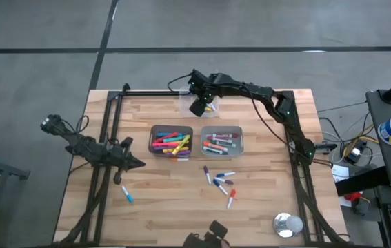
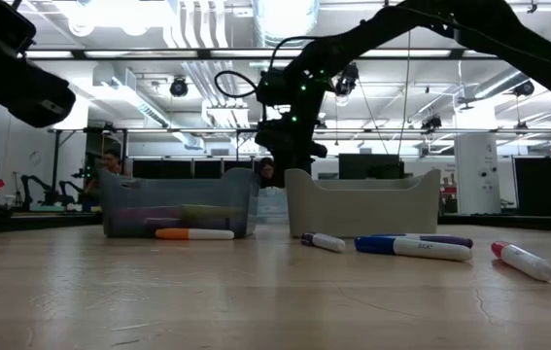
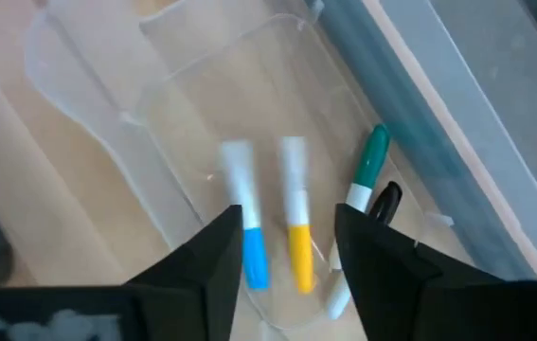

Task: Pick & Place Markers
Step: Put the bottom small light blue highlighter pen into the transparent bin, then put the left small purple highlighter pen into the transparent bin

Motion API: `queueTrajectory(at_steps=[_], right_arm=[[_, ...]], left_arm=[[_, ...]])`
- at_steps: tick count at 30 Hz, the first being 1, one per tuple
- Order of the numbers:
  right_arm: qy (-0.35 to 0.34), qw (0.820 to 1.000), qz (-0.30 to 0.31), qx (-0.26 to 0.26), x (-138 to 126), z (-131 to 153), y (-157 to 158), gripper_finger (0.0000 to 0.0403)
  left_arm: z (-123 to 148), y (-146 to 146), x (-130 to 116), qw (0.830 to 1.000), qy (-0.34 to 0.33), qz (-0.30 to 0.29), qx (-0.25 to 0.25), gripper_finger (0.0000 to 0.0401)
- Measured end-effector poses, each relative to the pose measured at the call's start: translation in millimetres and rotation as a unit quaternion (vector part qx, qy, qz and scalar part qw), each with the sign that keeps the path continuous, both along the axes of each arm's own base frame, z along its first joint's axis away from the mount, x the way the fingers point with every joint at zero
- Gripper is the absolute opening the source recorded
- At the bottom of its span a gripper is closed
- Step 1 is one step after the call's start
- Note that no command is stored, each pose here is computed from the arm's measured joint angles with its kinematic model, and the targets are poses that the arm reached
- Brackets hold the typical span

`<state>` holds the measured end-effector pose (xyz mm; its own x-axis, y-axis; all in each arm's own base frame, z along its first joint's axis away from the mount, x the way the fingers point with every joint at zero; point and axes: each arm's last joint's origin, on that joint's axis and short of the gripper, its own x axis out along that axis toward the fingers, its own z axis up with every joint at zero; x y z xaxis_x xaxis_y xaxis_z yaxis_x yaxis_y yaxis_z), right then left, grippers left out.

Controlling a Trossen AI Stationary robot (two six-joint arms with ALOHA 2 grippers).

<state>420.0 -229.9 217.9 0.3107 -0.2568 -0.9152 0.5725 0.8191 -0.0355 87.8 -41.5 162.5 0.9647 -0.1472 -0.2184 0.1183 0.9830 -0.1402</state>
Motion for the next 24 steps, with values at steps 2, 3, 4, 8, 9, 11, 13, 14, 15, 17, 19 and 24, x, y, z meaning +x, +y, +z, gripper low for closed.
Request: queueTrajectory(at_steps=[2, 3, 4, 8, 9, 11, 13, 14, 15, 17, 19, 24], right_arm=[[0.000, 1.000, 0.007, -0.002, 2, 2, 3, 0.0172], [-0.003, 1.000, 0.010, -0.004, 3, 4, 4, 0.0177], [-0.004, 1.000, 0.010, -0.004, 3, 6, 4, 0.0182], [0.020, 0.999, 0.016, 0.019, 0, 12, 11, 0.0190], [0.033, 0.999, 0.020, 0.030, -3, 14, 14, 0.0191], [0.056, 0.997, 0.030, 0.053, -6, 19, 24, 0.0189], [0.077, 0.993, 0.045, 0.076, -7, 23, 38, 0.0185], [0.081, 0.992, 0.052, 0.085, -6, 25, 47, 0.0183], [0.086, 0.990, 0.059, 0.090, -5, 26, 56, 0.0180], [0.086, 0.989, 0.072, 0.094, -2, 33, 75, 0.0176], [0.075, 0.990, 0.079, 0.092, 2, 41, 95, 0.0172], [0.056, 0.991, 0.089, 0.085, 12, 54, 150, 0.0165]], left_arm=[[0, 0, 0, 1.000, 0.002, 0.000, 0.001, 0.0000], [-1, 0, 0, 1.000, 0.003, 0.000, 0.000, 0.0000], [-1, 0, 0, 1.000, 0.004, 0.000, 0.001, 0.0000], [-1, 0, 0, 1.000, 0.004, 0.000, 0.001, 0.0000], [-1, 0, 0, 1.000, 0.004, 0.000, 0.001, 0.0000], [-1, 0, 0, 1.000, 0.004, 0.000, 0.001, 0.0000], [-1, 0, 0, 1.000, 0.004, 0.000, 0.000, 0.0000], [-1, 0, 0, 1.000, 0.004, 0.000, 0.000, 0.0000], [-1, 0, 0, 1.000, 0.004, 0.000, 0.000, 0.0000], [-1, 0, 0, 1.000, 0.004, 0.000, 0.000, 0.0000], [-1, 0, 0, 1.000, 0.004, 0.000, 0.000, 0.0000], [-1, 0, 0, 1.000, 0.004, 0.000, 0.000, 0.0000]])
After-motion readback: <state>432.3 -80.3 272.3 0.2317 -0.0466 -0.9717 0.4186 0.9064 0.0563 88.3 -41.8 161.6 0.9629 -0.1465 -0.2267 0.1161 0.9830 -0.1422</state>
